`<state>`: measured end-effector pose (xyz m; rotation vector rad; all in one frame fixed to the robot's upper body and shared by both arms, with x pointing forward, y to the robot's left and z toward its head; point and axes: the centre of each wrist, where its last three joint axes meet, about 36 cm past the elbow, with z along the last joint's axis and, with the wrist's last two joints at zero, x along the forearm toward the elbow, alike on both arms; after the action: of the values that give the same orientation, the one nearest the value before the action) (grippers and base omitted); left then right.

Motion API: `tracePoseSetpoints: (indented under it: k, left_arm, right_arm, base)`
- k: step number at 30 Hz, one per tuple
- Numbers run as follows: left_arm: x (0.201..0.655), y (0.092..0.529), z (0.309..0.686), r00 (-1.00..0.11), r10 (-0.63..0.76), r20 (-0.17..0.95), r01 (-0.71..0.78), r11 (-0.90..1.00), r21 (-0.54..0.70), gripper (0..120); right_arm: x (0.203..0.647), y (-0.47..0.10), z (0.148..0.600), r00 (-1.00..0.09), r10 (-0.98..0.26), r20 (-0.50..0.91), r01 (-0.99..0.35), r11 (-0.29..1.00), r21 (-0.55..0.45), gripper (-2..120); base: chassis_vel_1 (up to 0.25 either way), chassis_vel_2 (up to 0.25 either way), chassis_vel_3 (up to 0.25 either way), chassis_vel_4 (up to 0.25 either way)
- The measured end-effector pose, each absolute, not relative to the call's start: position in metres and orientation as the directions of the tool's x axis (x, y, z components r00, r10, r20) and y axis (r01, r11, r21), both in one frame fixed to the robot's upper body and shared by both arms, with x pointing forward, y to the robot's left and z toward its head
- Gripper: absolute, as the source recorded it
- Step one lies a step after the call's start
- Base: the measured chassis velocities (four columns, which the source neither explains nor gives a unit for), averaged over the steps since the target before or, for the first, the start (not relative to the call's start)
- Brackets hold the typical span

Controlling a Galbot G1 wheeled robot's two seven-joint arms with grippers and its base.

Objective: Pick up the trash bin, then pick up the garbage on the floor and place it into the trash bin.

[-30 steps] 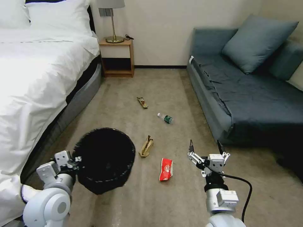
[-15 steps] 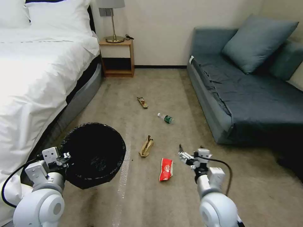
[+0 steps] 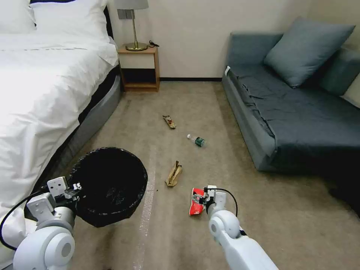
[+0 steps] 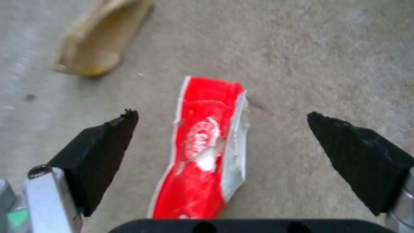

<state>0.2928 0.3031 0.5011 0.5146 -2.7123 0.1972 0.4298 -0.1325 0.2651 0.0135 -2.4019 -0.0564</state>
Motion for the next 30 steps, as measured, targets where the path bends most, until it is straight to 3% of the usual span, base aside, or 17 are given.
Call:
tracePoseSetpoints:
  k: [3, 11, 14, 30]
  left_arm:
    - [0.294, 0.303, 0.501, -0.867, -0.322, 0.379, -0.374, 0.925, -0.069, 3]
    - [0.294, 0.305, 0.5, -0.866, -0.326, 0.379, -0.378, 0.923, -0.069, 3]
    - [0.294, 0.305, 0.499, -0.865, -0.328, 0.38, -0.38, 0.922, -0.069, 3]
    - [0.298, 0.309, 0.493, -0.86, -0.332, 0.388, -0.383, 0.922, -0.06, 3]
  right_arm:
    - [0.434, -0.138, 0.246, -0.734, 0.004, 0.68, 0.018, 1.0, 0.013, 97]
    - [0.433, -0.139, 0.222, -0.723, 0.022, 0.69, 0.024, 1.0, -0.007, 76]
    - [0.429, -0.134, 0.215, -0.718, 0.014, 0.696, 0.017, 1.0, -0.002, 57]
    - [0.424, -0.128, 0.21, -0.718, 0.006, 0.696, 0.015, 1.0, 0.008, 4]
  base:
    - [0.0, 0.0, 0.0, 0.0]
    - [0.0, 0.0, 0.0, 0.0]
    - [0.0, 0.0, 0.0, 0.0]
    - [0.0, 0.0, 0.0, 0.0]
